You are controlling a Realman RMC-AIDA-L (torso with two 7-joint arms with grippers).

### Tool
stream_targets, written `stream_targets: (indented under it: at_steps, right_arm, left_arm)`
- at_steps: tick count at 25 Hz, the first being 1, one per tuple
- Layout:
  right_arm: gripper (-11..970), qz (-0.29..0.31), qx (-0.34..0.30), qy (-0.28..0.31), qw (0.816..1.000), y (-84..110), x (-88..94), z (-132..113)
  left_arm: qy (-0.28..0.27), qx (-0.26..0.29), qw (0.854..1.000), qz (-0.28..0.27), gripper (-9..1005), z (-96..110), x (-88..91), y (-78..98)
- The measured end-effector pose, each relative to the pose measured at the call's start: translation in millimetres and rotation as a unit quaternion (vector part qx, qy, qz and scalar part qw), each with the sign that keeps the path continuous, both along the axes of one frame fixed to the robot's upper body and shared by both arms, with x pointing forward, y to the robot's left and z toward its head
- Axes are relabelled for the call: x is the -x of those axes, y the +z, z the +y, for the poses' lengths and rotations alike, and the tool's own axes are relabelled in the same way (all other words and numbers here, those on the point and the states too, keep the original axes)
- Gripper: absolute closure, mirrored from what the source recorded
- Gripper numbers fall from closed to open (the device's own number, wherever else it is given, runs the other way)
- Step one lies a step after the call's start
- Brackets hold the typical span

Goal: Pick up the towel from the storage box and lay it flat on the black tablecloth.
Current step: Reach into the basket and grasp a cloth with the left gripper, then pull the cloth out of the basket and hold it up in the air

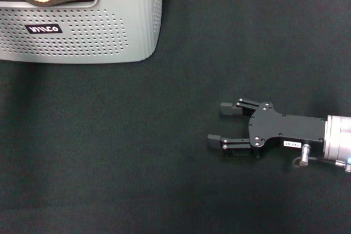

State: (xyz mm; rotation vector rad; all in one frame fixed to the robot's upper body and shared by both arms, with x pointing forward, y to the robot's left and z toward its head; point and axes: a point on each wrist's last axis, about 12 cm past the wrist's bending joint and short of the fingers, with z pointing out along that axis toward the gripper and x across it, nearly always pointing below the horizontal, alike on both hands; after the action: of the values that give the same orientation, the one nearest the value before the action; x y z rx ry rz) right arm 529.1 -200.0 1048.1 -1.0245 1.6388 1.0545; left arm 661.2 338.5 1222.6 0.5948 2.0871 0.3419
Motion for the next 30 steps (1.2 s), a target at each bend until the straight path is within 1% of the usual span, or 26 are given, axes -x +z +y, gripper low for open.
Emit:
stream_targets:
  at_steps: [1,6,8,14,21,24,25,26,27,28,29,30]
  right_arm:
    - [106,0.000,0.000,0.000,1.000,-0.1,0.1,0]
    - [107,0.003,0.002,-0.003,1.000,-2.0,1.1,-1]
    - [107,0.005,0.003,-0.004,1.000,-2.9,1.6,-2]
    - [108,0.005,0.004,-0.004,1.000,-3.3,2.0,-2]
    - [110,0.004,0.004,-0.006,1.000,-3.6,2.2,-3]
    - [110,0.003,0.004,-0.008,1.000,-4.4,3.2,-4]
    - [111,0.002,0.003,-0.009,1.000,-4.4,3.2,-4]
    - [111,0.002,0.002,-0.011,1.000,-4.3,3.0,-5]
    - [111,0.002,0.002,-0.013,1.000,-4.2,2.7,-5]
    - [111,0.002,0.000,-0.017,1.000,-4.4,2.9,-6]
    - [111,0.002,-0.001,-0.020,1.000,-4.5,3.0,-8]
    - [112,0.001,-0.002,-0.023,1.000,-4.9,3.4,-9]
  left_arm:
    - [0.000,0.001,1.000,0.003,131,0,-0.7,-1.1]
    - [0.001,0.005,1.000,0.007,333,-1,-0.1,-3.0]
    - [0.001,0.007,1.000,0.005,578,-3,0.5,-2.5]
    - [0.002,0.012,1.000,-0.002,786,-3,3.2,-0.4]
    - [0.008,0.023,0.999,-0.028,892,-3,10.4,7.4]
    - [0.006,0.055,0.997,-0.058,938,0,18.8,16.6]
    - [0.006,0.055,0.997,-0.058,953,0,18.8,16.6]
    - [0.001,0.075,0.994,-0.075,968,1,23.6,22.3]
    - [-0.015,0.122,0.986,-0.114,968,3,35.4,34.4]
    - [-0.027,0.146,0.980,-0.134,968,5,42.2,40.3]
    - [-0.034,0.159,0.976,-0.144,969,5,45.5,42.6]
    - [-0.049,0.182,0.969,-0.162,969,5,52.1,47.0]
